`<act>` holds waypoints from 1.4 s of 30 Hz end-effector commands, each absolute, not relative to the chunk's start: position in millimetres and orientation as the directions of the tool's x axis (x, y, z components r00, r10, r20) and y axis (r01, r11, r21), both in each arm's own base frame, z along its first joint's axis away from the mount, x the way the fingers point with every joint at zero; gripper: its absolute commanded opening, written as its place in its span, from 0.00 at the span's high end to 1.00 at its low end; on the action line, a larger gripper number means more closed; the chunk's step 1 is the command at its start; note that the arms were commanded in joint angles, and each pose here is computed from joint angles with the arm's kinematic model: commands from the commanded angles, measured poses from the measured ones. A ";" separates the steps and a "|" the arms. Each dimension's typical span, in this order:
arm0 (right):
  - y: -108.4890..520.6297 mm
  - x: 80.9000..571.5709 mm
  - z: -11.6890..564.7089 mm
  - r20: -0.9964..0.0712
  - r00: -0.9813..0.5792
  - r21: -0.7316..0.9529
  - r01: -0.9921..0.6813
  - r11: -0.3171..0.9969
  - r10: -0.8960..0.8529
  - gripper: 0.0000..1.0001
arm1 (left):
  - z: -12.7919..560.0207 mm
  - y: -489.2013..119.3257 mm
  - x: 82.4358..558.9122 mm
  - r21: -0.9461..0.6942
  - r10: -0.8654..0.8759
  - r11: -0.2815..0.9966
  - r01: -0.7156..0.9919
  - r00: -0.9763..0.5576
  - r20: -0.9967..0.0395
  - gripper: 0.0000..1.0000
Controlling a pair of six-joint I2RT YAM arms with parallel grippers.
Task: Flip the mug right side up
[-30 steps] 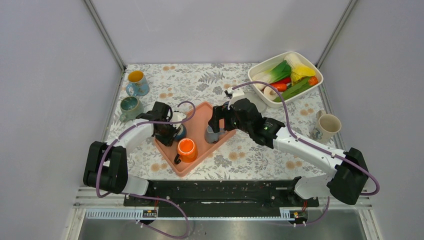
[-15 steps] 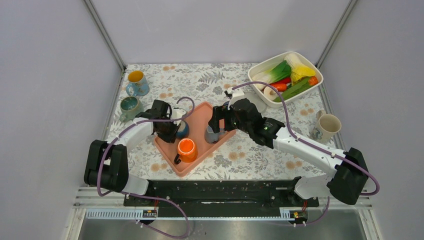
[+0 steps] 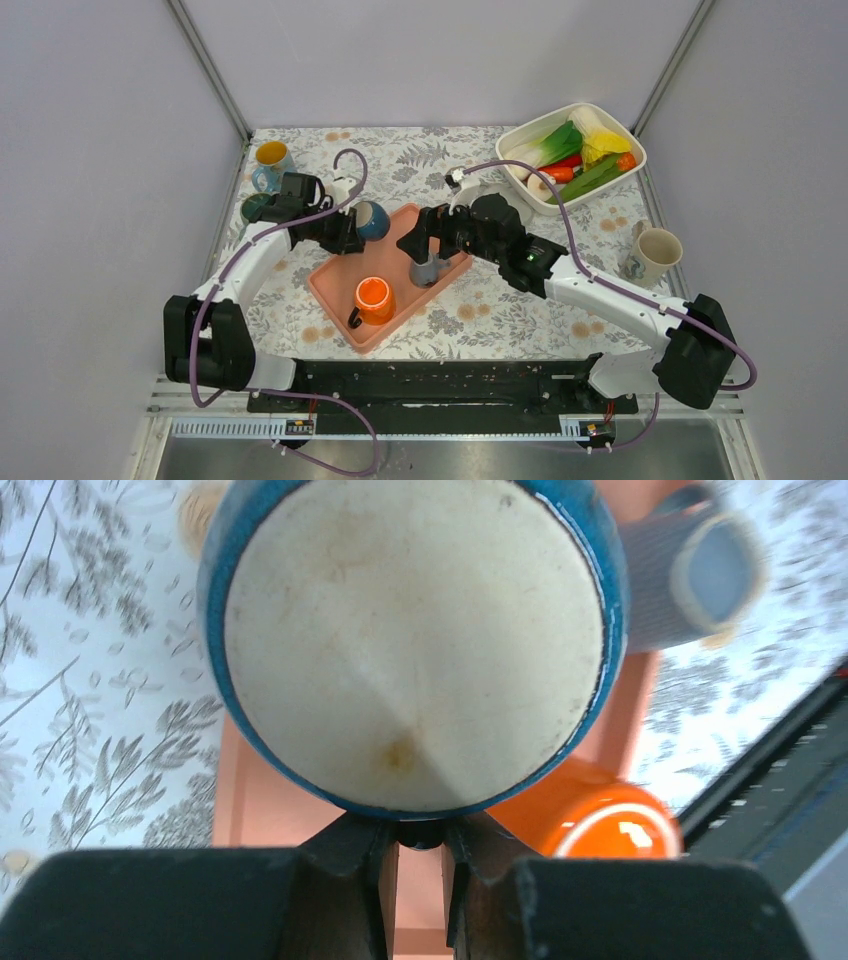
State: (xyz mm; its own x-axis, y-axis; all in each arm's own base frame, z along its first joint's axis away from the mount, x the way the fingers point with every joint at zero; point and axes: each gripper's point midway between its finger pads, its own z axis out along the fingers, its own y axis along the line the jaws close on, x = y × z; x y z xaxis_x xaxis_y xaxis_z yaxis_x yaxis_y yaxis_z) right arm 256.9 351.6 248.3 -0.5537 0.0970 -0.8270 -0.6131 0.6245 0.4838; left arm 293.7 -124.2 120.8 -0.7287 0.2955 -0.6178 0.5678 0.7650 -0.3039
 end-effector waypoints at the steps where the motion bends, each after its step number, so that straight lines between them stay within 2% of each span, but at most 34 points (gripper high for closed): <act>1: 362.1 250.8 285.5 -0.795 -0.555 0.602 -0.667 0.439 0.246 0.01 | 220.7 -165.6 297.9 -0.376 0.173 0.602 0.704 -0.575 -0.800 1.00; 6: 348.4 251.6 292.5 -0.788 -0.527 0.616 -0.659 0.433 0.318 0.02 | 265.7 -185.0 278.1 -0.384 0.140 0.516 0.765 -0.518 -0.844 1.00; 12: 347.8 235.9 331.1 -0.761 -0.498 0.629 -0.723 0.286 0.417 0.02 | 301.2 -208.5 246.5 -0.426 0.120 0.372 0.825 -0.497 -0.859 1.00; 19: 343.1 221.3 376.7 -0.741 -0.447 0.589 -0.792 0.164 0.501 0.01 | 316.7 -222.5 219.2 -0.427 0.130 0.278 0.861 -0.474 -0.871 1.00; 23: 352.9 216.6 390.9 -0.727 -0.472 0.582 -0.809 0.084 0.499 0.09 | 320.0 -234.6 202.7 -0.437 0.151 0.213 0.874 -0.471 -0.869 1.00; 25: 357.8 212.8 398.0 -0.713 -0.489 0.579 -0.815 0.029 0.503 0.18 | 319.2 -240.5 196.3 -0.443 0.163 0.180 0.878 -0.471 -0.867 1.00; 28: 357.4 209.1 409.0 -0.704 -0.487 0.565 -0.825 -0.009 0.517 0.40 | 316.4 -244.7 191.9 -0.455 0.172 0.150 0.878 -0.477 -0.862 1.00; 30: 354.7 211.5 410.4 -0.705 -0.473 0.565 -0.825 0.014 0.529 0.68 | 312.2 -245.0 194.4 -0.451 0.179 0.158 0.878 -0.475 -0.862 1.00; 32: 349.2 218.8 405.5 -0.718 -0.447 0.571 -0.817 0.084 0.534 0.92 | 304.9 -242.6 197.6 -0.425 0.201 0.180 0.887 -0.456 -0.867 1.00; 33: 345.9 223.9 399.6 -0.730 -0.435 0.577 -0.805 0.135 0.527 1.00 | 301.6 -240.6 200.6 -0.407 0.213 0.199 0.892 -0.444 -0.870 0.92; 34: 341.9 228.8 393.3 -0.743 -0.426 0.583 -0.791 0.187 0.517 1.00 | 295.8 -237.1 207.5 -0.380 0.230 0.245 0.892 -0.434 -0.871 0.72; 37: 321.9 245.6 364.9 -0.784 -0.412 0.595 -0.713 0.371 0.465 1.00 | 281.4 -225.5 226.1 -0.298 0.275 0.350 0.888 -0.401 -0.874 0.27; 39: 301.4 258.0 346.4 -0.817 -0.396 0.572 -0.648 0.503 0.418 1.00 | 273.8 -215.0 241.3 -0.239 0.300 0.433 0.869 -0.390 -0.871 0.03; 42: 257.7 276.5 307.3 -0.858 -0.421 0.490 -0.501 0.713 0.294 1.00 | 263.4 -193.1 263.9 -0.132 0.354 0.559 0.819 -0.380 -0.854 0.01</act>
State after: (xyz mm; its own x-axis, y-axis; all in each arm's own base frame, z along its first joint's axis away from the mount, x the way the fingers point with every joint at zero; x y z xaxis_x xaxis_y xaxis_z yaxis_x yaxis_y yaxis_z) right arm 247.4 318.4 323.9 -0.4861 0.3909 -0.7816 -0.6593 0.4230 0.6216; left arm 223.7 -223.8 266.5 -0.4805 0.2707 -0.8342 0.8494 0.3803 -0.3659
